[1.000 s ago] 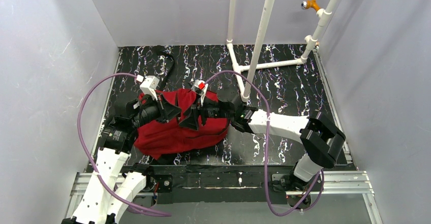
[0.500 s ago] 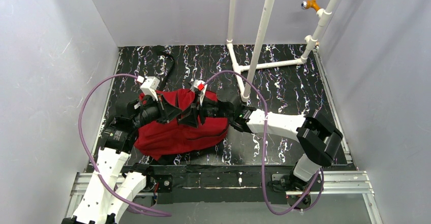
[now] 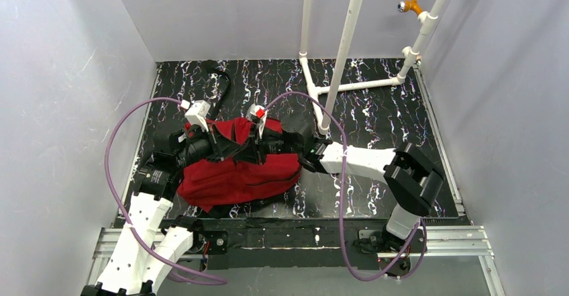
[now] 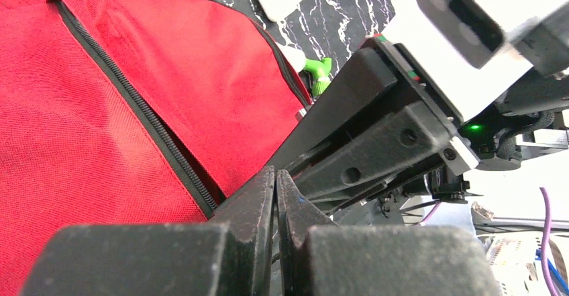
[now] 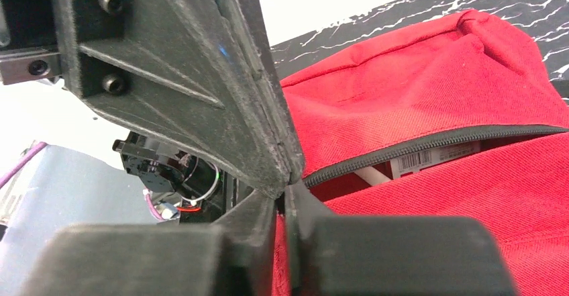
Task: Pack the student bag
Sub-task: Zip the student bag at the center of the board.
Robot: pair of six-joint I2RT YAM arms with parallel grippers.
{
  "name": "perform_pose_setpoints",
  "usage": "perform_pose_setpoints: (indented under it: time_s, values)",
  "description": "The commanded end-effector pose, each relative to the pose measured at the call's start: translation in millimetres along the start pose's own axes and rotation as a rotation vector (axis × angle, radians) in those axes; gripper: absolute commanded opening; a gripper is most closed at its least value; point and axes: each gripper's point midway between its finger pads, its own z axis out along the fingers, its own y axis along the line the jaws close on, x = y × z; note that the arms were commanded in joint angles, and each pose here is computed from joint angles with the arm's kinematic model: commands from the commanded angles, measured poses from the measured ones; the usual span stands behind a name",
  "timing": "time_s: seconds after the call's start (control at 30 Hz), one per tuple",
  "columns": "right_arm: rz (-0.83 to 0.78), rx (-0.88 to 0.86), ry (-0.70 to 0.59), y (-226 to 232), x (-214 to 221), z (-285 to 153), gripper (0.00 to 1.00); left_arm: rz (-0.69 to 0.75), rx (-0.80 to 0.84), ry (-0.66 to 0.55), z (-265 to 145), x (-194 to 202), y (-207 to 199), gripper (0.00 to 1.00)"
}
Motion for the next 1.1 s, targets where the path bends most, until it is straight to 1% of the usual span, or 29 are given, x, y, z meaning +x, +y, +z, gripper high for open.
perform_pose_setpoints:
  time_s: [0.0,0.03,0.07,0.1,0.13,0.17,0.2,0.23,0.3,0.33,0.37,0.43,0.47,0.5,0.57,0.63,0.7,0.73,0.83,0.9,1.0,1.07]
  values:
    - [0.005,-0.059,-0.052,6.3,-16.9,10.3,0.06,0.008,0.042,-0.046,-5.1,-14.3,-13.9,0.00]
    - [0.008,-0.051,-0.051,4.6,-16.1,11.0,0.01,0.000,0.033,-0.048,-5.2,-14.8,-12.7,0.00]
    - [0.013,-0.036,-0.050,1.8,-15.2,10.9,0.01,-0.013,0.010,-0.051,-6.0,-15.7,-9.9,0.00]
    - [0.021,-0.009,-0.050,-3.0,-14.6,10.7,0.01,-0.044,-0.057,-0.038,-9.0,-11.8,-0.2,0.06]
    - [0.032,0.023,-0.053,-8.2,-14.5,9.6,0.01,-0.075,-0.139,-0.056,-11.9,-13.9,11.8,0.29]
    - [0.044,0.047,-0.059,-12.6,-14.9,8.4,0.01,-0.122,-0.232,-0.062,-16.0,-10.6,26.6,0.49]
    - [0.062,0.076,-0.070,-18.9,-16.7,7.1,0.01,-0.166,-0.330,-0.051,-21.2,-1.6,43.2,0.63]
    - [0.093,0.109,-0.077,-26.3,-16.5,6.3,0.01,-0.181,-0.354,-0.040,-22.9,4.5,47.9,0.70]
    - [0.158,0.133,-0.083,-36.0,-15.7,6.9,0.01,-0.213,-0.364,-0.031,-26.1,15.6,50.4,0.80]
    - [0.193,0.144,-0.078,-40.6,-14.3,7.8,0.01,-0.232,-0.366,-0.029,-27.8,21.1,50.9,0.88]
    - [0.229,0.158,-0.070,-44.9,-13.0,9.4,0.01,-0.250,-0.367,-0.029,-29.8,25.9,51.0,0.91]
    - [0.297,0.180,-0.051,-51.5,-9.3,12.2,0.01,-0.298,-0.389,-0.034,-35.2,35.5,53.8,0.90]
    - [0.324,0.193,-0.050,-53.9,-8.4,12.7,0.01,-0.334,-0.400,-0.032,-36.7,41.7,55.4,0.85]
    - [0.351,0.201,-0.053,-54.7,-7.9,13.0,0.01,-0.358,-0.398,-0.027,-36.4,46.5,55.7,0.76]
    - [0.382,0.199,-0.055,-53.6,-6.5,13.0,0.01,-0.387,-0.367,-0.009,-30.0,54.7,54.4,0.69]
    - [0.401,0.177,-0.058,-49.7,-6.7,13.8,0.01,-0.399,-0.338,0.012,-22.3,59.8,53.9,0.68]
    - [0.417,0.164,-0.061,-46.5,-7.9,13.7,0.01,-0.397,-0.305,0.034,-13.9,62.4,52.9,0.75]
    - [0.422,0.152,-0.065,-43.8,-10.5,13.6,0.01,-0.394,-0.288,0.049,-9.2,63.9,52.4,0.76]
    - [0.441,0.124,-0.084,-35.6,-18.7,13.2,0.01,-0.380,-0.250,0.105,3.5,68.4,51.5,0.76]
    - [0.441,0.107,-0.095,-30.0,-24.2,13.7,0.01,-0.359,-0.277,0.137,9.2,72.5,57.3,0.73]
    - [0.439,0.093,-0.100,-24.1,-27.8,14.7,0.01,-0.288,-0.320,0.133,16.4,75.2,63.9,0.68]
    - [0.440,0.086,-0.103,-20.7,-29.4,15.2,0.01,-0.259,-0.312,0.134,24.2,76.8,61.6,0.54]
